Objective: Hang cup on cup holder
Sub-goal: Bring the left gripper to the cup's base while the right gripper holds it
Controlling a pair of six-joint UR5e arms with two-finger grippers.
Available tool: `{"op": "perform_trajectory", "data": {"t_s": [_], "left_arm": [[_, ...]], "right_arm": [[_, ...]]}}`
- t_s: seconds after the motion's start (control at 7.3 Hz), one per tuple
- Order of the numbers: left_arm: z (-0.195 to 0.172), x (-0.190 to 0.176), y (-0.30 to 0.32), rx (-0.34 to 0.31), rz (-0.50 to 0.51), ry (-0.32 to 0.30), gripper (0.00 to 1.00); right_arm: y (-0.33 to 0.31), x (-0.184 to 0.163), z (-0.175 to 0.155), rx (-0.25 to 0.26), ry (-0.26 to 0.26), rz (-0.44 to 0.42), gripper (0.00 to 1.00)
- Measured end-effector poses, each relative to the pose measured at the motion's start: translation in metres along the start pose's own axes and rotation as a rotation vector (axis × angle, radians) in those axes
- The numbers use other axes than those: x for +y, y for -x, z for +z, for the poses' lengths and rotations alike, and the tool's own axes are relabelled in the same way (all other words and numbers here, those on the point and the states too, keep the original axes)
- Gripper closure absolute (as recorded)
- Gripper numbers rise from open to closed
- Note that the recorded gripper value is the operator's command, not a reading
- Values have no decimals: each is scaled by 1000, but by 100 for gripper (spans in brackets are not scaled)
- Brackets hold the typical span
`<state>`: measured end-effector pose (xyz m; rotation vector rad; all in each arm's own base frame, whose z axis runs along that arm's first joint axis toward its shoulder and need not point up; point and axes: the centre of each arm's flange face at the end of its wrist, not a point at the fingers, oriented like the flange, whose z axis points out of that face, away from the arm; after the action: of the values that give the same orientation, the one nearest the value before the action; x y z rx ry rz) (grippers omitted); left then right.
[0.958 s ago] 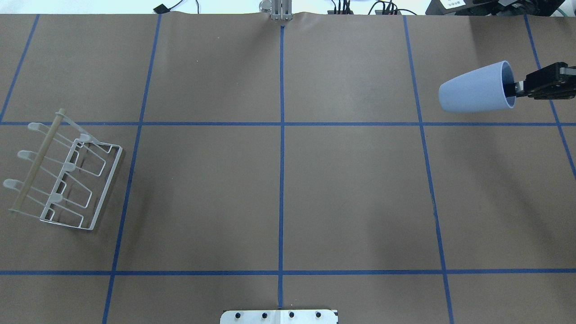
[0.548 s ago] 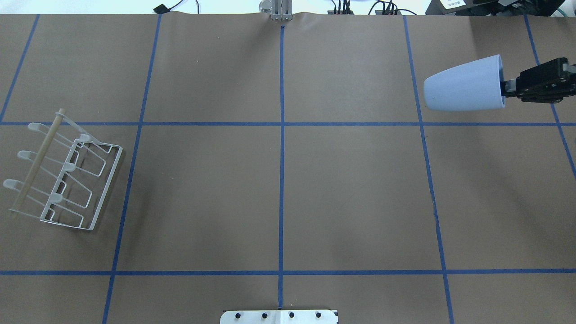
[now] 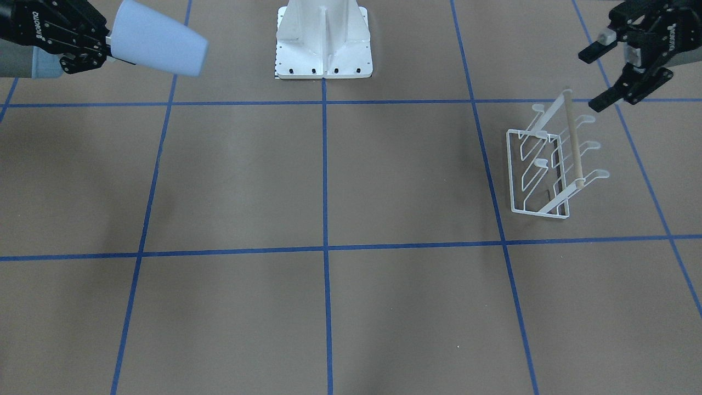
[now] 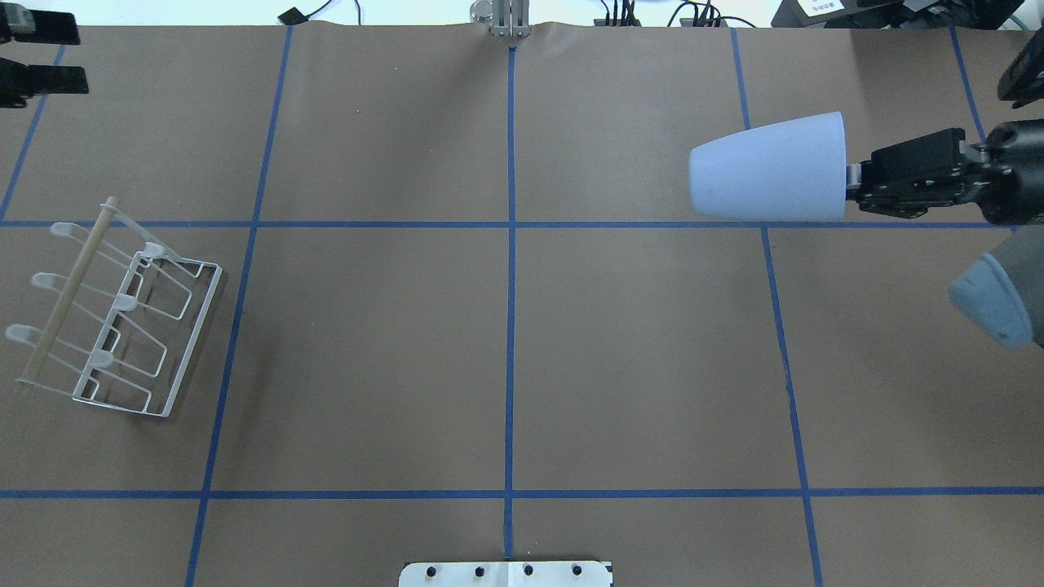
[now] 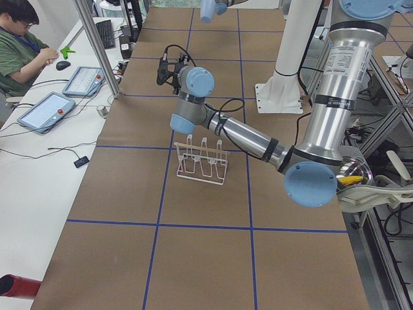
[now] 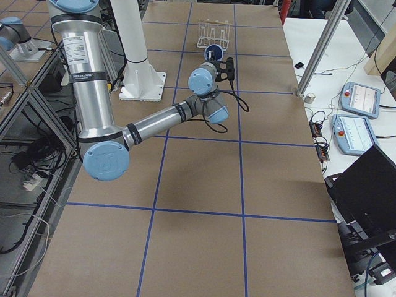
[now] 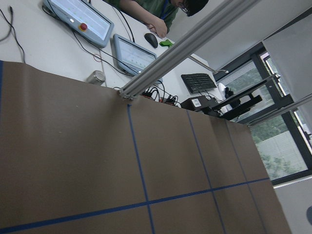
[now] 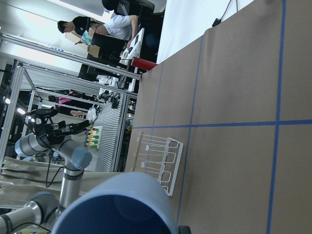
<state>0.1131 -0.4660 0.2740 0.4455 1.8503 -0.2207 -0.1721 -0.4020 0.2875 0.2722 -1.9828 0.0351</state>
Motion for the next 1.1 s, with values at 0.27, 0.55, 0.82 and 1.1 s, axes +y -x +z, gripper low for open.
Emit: {"op": "perform_trajectory", "data": {"t_s": [0.27,0.55,0.82,1.1], "left_arm": [[62,37,-24,194,-145,10,2],[118,92,-49,366,-259,5,2],[159,137,-73,470,-384,16,2],[178,157,-85,499,-443,46,2]], "right_arm": [[22,14,39,-109,28,41,100],[35,36,83,-195,71,81,100],[42,57,115,-260,99,113,100],[48,65,129,-295,105,126,100]]}}
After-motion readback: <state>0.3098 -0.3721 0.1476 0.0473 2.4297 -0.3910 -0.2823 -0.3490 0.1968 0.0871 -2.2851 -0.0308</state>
